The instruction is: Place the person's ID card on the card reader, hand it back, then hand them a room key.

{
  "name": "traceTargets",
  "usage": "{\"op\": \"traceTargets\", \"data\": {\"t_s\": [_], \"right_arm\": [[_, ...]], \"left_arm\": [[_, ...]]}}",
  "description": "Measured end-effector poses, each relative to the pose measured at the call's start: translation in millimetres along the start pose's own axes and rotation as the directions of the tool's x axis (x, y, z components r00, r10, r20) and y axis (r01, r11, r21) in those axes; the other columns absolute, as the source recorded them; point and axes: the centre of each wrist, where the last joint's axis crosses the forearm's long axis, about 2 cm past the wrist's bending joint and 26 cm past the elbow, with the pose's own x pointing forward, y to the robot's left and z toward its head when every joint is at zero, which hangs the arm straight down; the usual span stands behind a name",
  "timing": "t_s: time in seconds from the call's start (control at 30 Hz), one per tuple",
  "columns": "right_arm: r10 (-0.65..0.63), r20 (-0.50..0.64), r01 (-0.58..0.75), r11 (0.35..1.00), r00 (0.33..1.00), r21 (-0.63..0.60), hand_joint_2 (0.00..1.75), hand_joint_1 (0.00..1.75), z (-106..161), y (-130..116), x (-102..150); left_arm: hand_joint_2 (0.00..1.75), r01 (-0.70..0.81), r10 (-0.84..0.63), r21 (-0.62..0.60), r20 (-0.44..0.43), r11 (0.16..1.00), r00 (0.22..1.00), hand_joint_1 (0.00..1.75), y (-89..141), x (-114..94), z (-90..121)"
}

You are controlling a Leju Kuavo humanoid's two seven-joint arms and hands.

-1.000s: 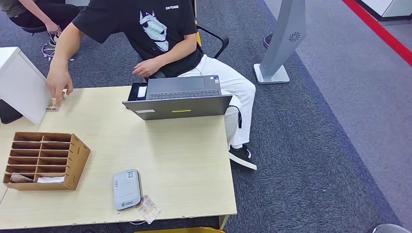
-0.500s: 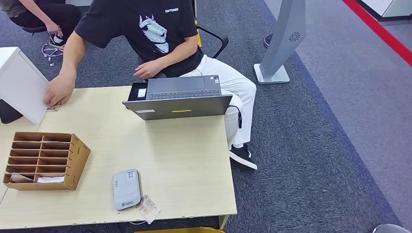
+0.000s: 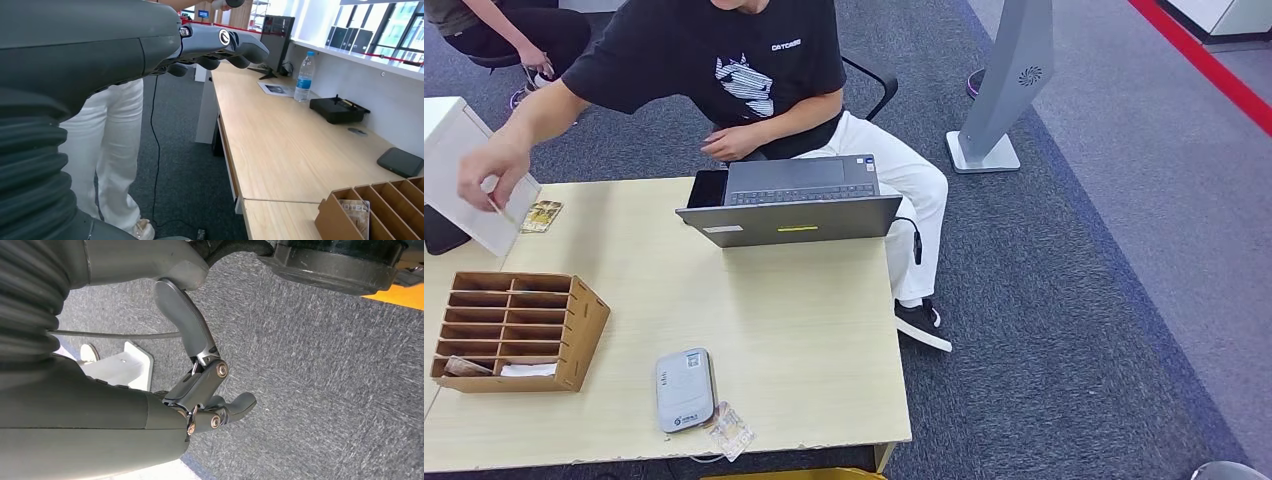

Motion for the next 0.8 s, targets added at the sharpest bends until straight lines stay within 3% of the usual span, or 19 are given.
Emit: {"op": "traceTargets", "data": {"t_s": [0.8], "right_arm": [[0.013,0.004,-0.013,1.0,1.0,-0.008,1.75,0.0,-1.6,-1.8,0.3]], "left_arm": [[1.75,-0.038,0.038,0.005,-0.006,0.999,0.999,0.0,-0.2,0.0,0.0]]}}
